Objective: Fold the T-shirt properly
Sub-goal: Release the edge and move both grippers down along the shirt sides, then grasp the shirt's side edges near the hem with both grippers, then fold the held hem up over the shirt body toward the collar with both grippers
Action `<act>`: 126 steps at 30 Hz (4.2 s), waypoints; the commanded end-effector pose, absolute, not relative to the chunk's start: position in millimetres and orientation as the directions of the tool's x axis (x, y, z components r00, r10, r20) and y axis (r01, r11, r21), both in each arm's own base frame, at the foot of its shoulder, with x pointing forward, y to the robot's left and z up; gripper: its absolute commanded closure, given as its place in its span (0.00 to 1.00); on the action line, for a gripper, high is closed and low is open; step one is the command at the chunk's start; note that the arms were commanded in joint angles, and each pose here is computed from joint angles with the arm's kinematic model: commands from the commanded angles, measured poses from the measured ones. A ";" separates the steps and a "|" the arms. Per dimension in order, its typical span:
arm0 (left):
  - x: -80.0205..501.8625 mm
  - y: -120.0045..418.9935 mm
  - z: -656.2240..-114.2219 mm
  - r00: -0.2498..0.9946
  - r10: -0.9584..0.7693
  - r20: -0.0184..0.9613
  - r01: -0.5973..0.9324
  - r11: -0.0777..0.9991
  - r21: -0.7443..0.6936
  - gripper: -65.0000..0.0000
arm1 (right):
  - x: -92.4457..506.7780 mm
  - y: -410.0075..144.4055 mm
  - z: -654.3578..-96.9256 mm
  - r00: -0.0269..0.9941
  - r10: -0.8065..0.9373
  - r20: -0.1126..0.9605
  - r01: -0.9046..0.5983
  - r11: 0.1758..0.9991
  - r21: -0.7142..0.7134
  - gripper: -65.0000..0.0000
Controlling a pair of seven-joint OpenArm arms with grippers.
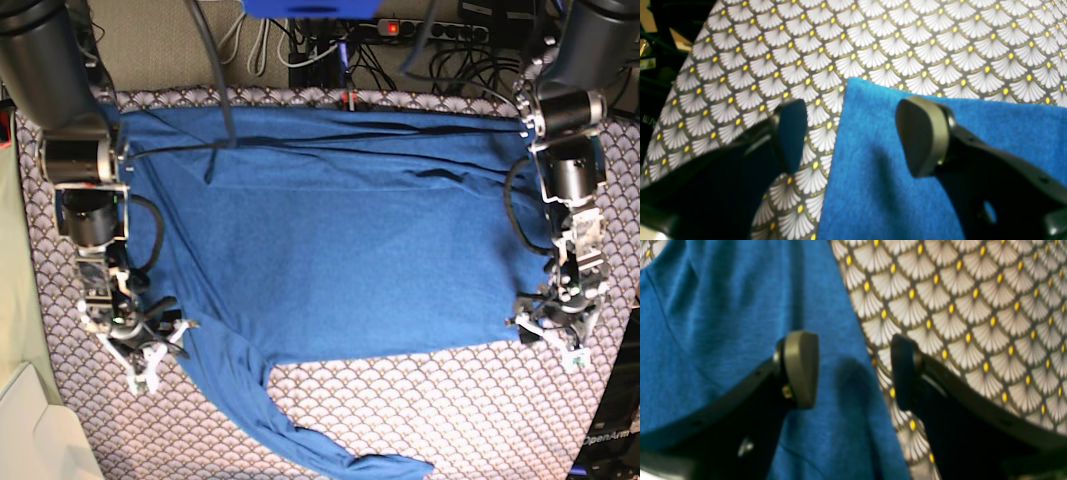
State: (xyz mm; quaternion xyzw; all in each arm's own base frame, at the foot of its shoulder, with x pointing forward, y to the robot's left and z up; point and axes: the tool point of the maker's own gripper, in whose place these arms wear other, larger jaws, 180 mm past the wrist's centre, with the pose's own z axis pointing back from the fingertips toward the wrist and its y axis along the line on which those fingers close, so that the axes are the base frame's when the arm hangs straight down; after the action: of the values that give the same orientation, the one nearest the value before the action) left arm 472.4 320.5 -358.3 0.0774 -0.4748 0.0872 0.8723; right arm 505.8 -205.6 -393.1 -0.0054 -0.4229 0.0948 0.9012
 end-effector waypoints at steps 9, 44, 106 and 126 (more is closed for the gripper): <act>486.7 332.3 -328.1 0.464 0.065 0.884 -0.243 0.968 0.056 0.33 | 516.1 -221.7 -380.9 0.574 0.164 0.802 -0.114 0.986 -0.120 0.46; 482.2 338.8 -337.5 0.487 0.072 0.870 -0.257 0.964 0.064 0.33 | 495.8 -220.1 -407.7 0.613 0.156 0.774 -0.109 0.988 -0.112 1.00; 492.8 321.5 -383.6 0.471 0.067 0.879 -0.220 0.975 0.043 0.99 | 505.3 -217.1 -386.4 0.559 0.176 0.810 -0.119 0.984 -0.132 1.00; 474.5 312.2 -358.3 0.450 0.115 0.886 -0.205 0.979 -0.023 0.99 | 464.1 -252.6 -349.0 0.460 0.133 0.878 -0.010 0.989 -0.145 1.00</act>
State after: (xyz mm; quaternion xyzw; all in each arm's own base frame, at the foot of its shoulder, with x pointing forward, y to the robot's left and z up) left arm 462.7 304.2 -380.7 0.0365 -0.4891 0.0927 0.8665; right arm 452.7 -245.9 -370.6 -0.0517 -0.4919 0.0429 0.8680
